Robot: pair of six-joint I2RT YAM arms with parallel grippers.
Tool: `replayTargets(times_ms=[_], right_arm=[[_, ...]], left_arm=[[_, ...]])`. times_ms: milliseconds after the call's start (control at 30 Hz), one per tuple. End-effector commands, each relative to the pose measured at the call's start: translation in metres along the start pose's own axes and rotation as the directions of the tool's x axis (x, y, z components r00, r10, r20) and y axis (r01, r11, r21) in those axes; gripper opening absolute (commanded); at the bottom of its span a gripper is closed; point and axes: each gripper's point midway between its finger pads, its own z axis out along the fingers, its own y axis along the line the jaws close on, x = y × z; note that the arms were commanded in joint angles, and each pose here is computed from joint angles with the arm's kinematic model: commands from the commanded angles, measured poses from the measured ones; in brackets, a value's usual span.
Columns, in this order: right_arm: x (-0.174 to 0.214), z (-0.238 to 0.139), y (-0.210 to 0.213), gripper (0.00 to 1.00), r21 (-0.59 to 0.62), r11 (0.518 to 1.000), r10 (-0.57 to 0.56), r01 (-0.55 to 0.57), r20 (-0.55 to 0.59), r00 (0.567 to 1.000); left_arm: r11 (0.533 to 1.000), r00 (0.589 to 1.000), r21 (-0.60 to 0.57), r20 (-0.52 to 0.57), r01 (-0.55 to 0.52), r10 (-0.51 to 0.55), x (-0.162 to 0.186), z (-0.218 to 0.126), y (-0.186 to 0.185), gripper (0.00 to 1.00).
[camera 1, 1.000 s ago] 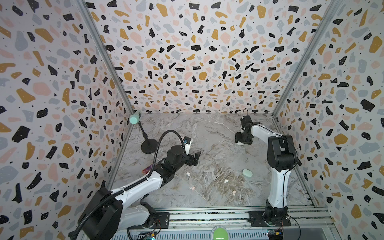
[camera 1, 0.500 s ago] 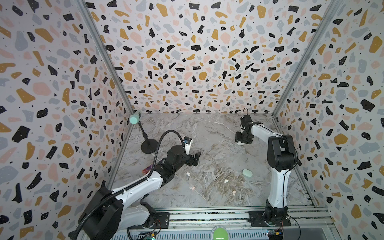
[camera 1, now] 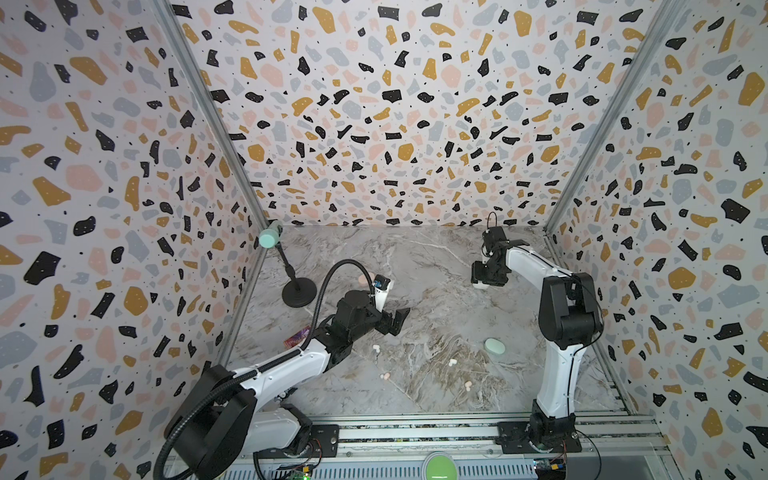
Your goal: Insert the wireless bluetooth earbuds into the charging case
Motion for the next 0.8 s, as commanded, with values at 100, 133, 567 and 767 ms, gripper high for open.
replayTargets(times_ms=[100,133,567,767], right_arm=[[0.024,-0.089,0.041,0.57,-0.144,0.988,-0.059,0.062,0.029,0.998],[0.031,-0.098,0.047,0.57,-0.171,0.983,-0.064,0.068,0.025,0.998],[0.118,-0.181,0.107,0.56,-0.392,0.916,-0.103,0.085,-0.026,0.994],[0.137,-0.189,0.123,0.56,-0.421,0.903,-0.110,0.087,-0.029,0.993]], left_arm=[[0.976,0.991,0.202,0.123,-0.082,0.058,-0.029,0.009,-0.045,1.00],[0.966,0.987,0.238,0.148,-0.102,0.067,-0.033,0.009,-0.055,1.00],[0.803,0.933,0.523,0.343,-0.285,0.108,-0.051,0.020,-0.138,1.00],[0.751,0.913,0.567,0.391,-0.338,0.116,-0.047,0.029,-0.163,1.00]])
